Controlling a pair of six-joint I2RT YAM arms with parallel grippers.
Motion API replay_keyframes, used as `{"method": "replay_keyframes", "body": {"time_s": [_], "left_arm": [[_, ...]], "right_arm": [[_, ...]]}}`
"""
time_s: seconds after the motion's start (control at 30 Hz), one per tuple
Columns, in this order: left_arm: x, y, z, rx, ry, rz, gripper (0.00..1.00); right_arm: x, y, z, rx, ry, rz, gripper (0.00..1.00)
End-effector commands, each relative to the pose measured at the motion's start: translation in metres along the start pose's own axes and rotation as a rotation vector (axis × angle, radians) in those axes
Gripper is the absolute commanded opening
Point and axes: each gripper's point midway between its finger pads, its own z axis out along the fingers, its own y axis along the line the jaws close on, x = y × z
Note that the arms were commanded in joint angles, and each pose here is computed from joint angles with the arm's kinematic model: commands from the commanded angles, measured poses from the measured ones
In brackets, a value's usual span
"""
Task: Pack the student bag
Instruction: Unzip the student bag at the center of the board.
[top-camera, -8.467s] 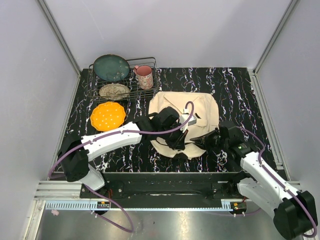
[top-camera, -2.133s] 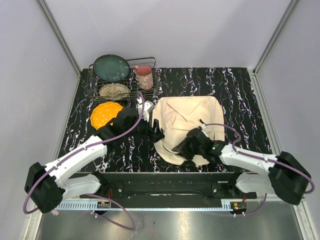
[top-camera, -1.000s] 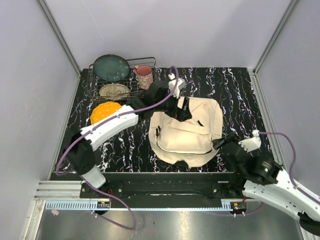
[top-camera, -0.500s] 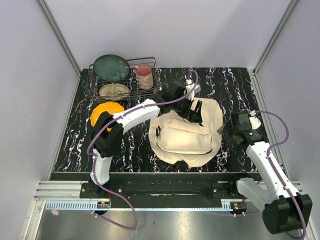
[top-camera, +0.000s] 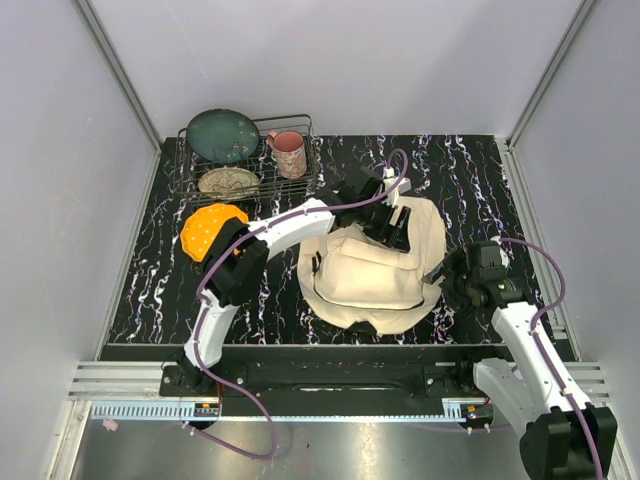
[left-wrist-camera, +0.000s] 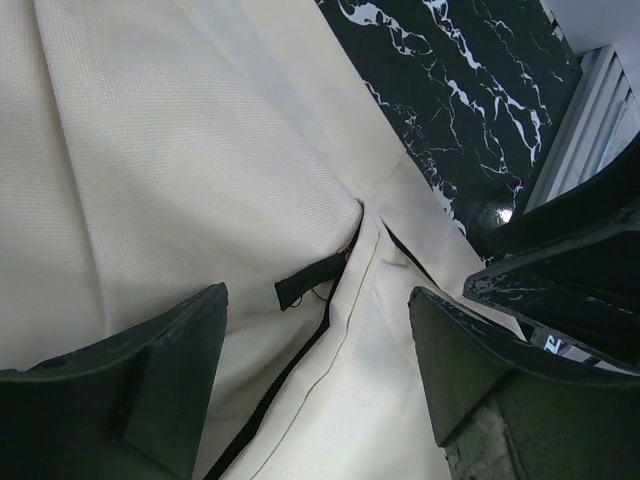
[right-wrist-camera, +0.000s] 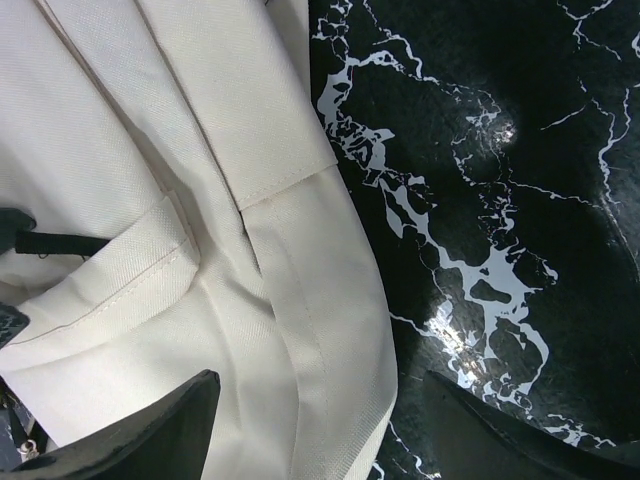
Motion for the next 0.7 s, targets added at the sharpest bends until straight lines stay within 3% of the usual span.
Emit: {"method": "replay_keyframes", "body": {"time_s": [0.0, 0.43, 0.6, 0.67], "left_arm": [[-0.012, -0.015, 0.0, 0.06, -0.025, 0.016, 0.77], [-0.008, -0.022, 0.008, 0.104, -0.02, -0.004, 0.55], [-0.008, -0.02, 0.014, 0.105, -0.024, -0.027, 0.42], [-0.005, -0.02, 0.014, 0.109, -0.018, -0.032, 0.42]], "right_arm": [[-0.001, 0.009, 0.001, -0.05, -0.003, 0.013, 0.87], [0.004, 0.004, 0.003, -0.05, 0.002, 0.025, 0.87], [0.004, 0.004, 0.003, -0.055, -0.001, 0.029, 0.87], [0.005, 0.003, 0.003, -0.053, -0.002, 0.029, 0.87]]}}
